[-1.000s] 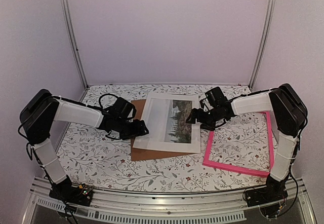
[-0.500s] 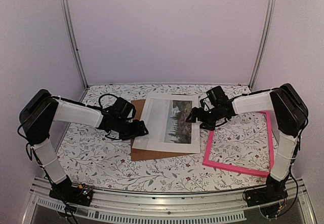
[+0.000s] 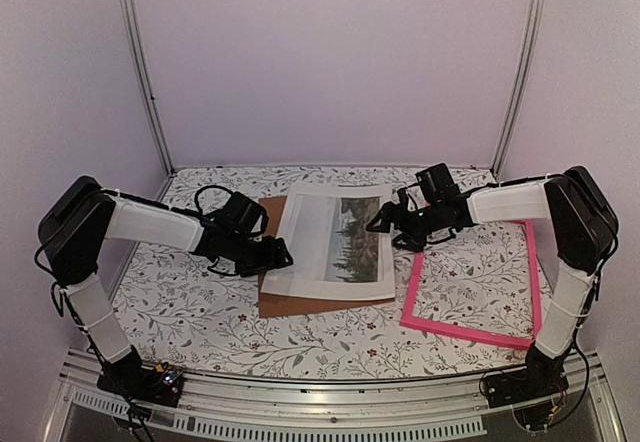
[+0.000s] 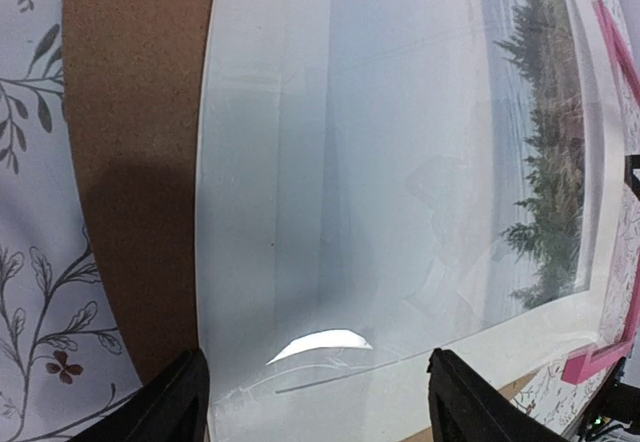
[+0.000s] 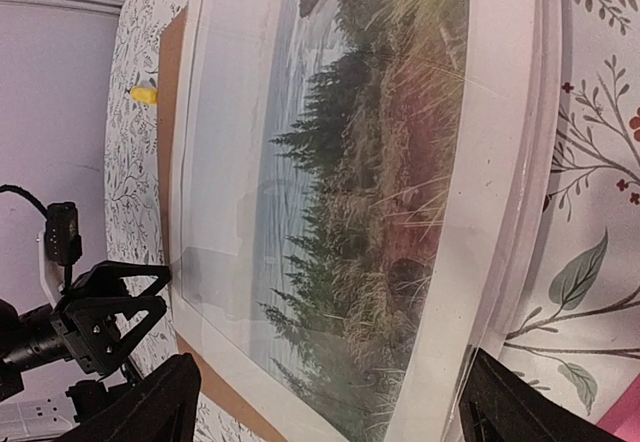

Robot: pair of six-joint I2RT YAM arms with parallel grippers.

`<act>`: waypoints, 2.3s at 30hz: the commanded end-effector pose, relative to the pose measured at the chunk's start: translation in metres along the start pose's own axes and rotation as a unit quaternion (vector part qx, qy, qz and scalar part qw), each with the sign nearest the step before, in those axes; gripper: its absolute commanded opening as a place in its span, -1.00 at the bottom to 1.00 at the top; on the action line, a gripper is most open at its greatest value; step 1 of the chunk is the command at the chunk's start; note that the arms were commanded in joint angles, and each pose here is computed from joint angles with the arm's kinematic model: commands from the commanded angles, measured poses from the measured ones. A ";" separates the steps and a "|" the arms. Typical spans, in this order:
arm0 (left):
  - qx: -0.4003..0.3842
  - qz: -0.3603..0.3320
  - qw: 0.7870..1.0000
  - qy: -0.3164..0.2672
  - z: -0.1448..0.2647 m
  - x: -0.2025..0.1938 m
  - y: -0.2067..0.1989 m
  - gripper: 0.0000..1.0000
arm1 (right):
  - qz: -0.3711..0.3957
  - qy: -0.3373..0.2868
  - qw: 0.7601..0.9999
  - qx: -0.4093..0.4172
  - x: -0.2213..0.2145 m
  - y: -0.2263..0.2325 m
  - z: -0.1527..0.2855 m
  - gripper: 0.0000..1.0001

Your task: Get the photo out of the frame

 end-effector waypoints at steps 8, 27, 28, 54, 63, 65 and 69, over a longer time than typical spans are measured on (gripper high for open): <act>0.025 0.005 0.999 0.028 -0.008 -0.019 0.014 0.54 | 0.000 -0.002 0.999 0.051 -0.001 0.022 0.009 0.81; 0.028 0.008 0.999 0.029 -0.008 -0.019 0.015 0.54 | -0.016 -0.003 0.999 0.033 -0.010 0.009 0.010 0.15; 0.030 0.008 0.999 0.028 -0.008 -0.019 0.015 0.54 | -0.017 -0.004 0.999 0.031 -0.010 0.007 0.010 0.09; 0.041 -0.030 0.999 -0.018 0.019 0.009 0.001 0.59 | 0.000 -0.011 1.000 -0.023 -0.002 -0.001 0.021 -1.00; 0.013 -0.044 0.998 -0.032 0.033 0.023 -0.023 0.59 | 0.007 -0.019 1.000 -0.009 0.003 0.014 0.037 -1.00; 0.001 -0.048 0.998 -0.032 0.036 0.026 -0.031 0.60 | 0.007 -0.020 1.000 -0.008 0.003 0.016 0.041 -1.00; -0.026 -0.053 0.998 -0.031 0.038 0.031 -0.048 0.60 | 0.004 -0.025 1.000 -0.013 0.003 0.015 0.051 -1.00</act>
Point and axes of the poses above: each gripper's point midway between its finger pads, its own z axis back along the fingers, its own y axis along the line the jaws close on, x = y × z, the point moved 1 cm from there along z, back along the fingers, and after that the axes turned 10 degrees about z, right-handed, at the moved point
